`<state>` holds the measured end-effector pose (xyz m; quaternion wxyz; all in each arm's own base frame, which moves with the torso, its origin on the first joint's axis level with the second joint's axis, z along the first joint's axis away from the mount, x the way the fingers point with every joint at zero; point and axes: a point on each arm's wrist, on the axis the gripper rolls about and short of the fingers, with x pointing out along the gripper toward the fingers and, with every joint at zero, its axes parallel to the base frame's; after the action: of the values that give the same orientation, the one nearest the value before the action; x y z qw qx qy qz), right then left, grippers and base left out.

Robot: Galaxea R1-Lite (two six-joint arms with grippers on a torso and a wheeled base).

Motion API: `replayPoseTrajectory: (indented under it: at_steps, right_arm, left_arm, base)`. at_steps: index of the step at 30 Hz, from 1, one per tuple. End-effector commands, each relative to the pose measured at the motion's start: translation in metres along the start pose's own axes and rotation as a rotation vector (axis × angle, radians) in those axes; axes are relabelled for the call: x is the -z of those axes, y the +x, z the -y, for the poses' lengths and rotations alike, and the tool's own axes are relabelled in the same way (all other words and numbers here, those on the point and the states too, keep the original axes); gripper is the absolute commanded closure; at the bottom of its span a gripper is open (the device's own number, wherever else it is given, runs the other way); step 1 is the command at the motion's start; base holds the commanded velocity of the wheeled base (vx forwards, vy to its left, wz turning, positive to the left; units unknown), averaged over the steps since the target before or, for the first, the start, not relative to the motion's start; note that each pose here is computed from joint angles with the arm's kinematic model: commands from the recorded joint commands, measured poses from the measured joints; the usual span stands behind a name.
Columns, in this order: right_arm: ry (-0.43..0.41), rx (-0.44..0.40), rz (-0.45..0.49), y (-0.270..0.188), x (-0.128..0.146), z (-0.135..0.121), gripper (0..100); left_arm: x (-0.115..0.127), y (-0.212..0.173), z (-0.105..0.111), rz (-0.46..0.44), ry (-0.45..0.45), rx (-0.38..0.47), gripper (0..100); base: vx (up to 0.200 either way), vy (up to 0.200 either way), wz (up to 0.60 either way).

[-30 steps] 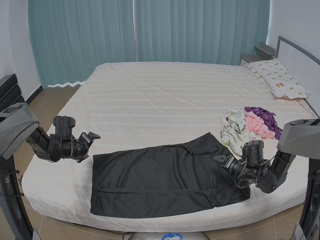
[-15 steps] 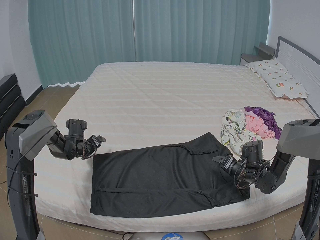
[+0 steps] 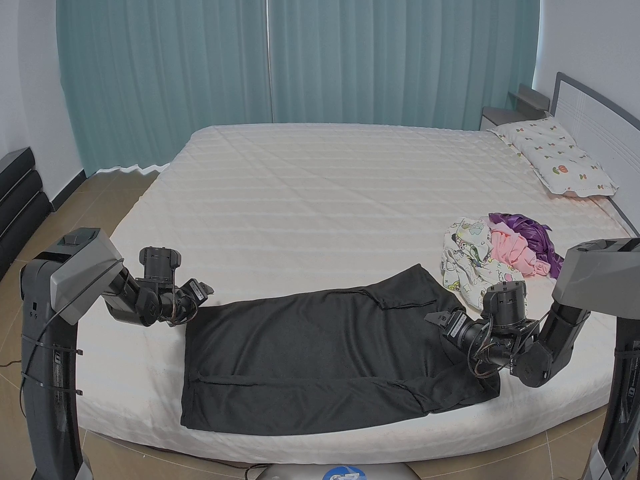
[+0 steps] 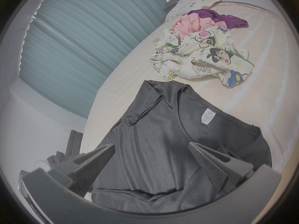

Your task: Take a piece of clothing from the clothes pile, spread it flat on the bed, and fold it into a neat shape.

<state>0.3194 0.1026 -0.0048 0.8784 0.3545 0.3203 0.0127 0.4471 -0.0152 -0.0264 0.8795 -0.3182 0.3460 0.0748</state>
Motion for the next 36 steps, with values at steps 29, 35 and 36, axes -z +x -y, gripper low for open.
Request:
replayPoseTrajectory:
  at_steps: [29,35,36]
  right_arm:
    - [-0.373,-0.009,0.092,0.091,-0.075,0.014,0]
    - [-0.393,-0.073,0.038,0.113,-0.058,-0.004,0]
    - [-0.382,-0.082,0.035,0.113,-0.055,-0.008,0]
  left_arm:
    - [-0.007,-0.031,0.003,0.031,-0.216,-0.018,100]
    - [-0.005,-0.031,0.001,0.025,-0.217,-0.025,100]
    - [-0.005,-0.031,0.001,0.025,-0.217,-0.025,100]
  base:
    - [0.000,0.000,0.00]
    - [0.000,0.000,0.00]
    - [0.000,0.000,0.00]
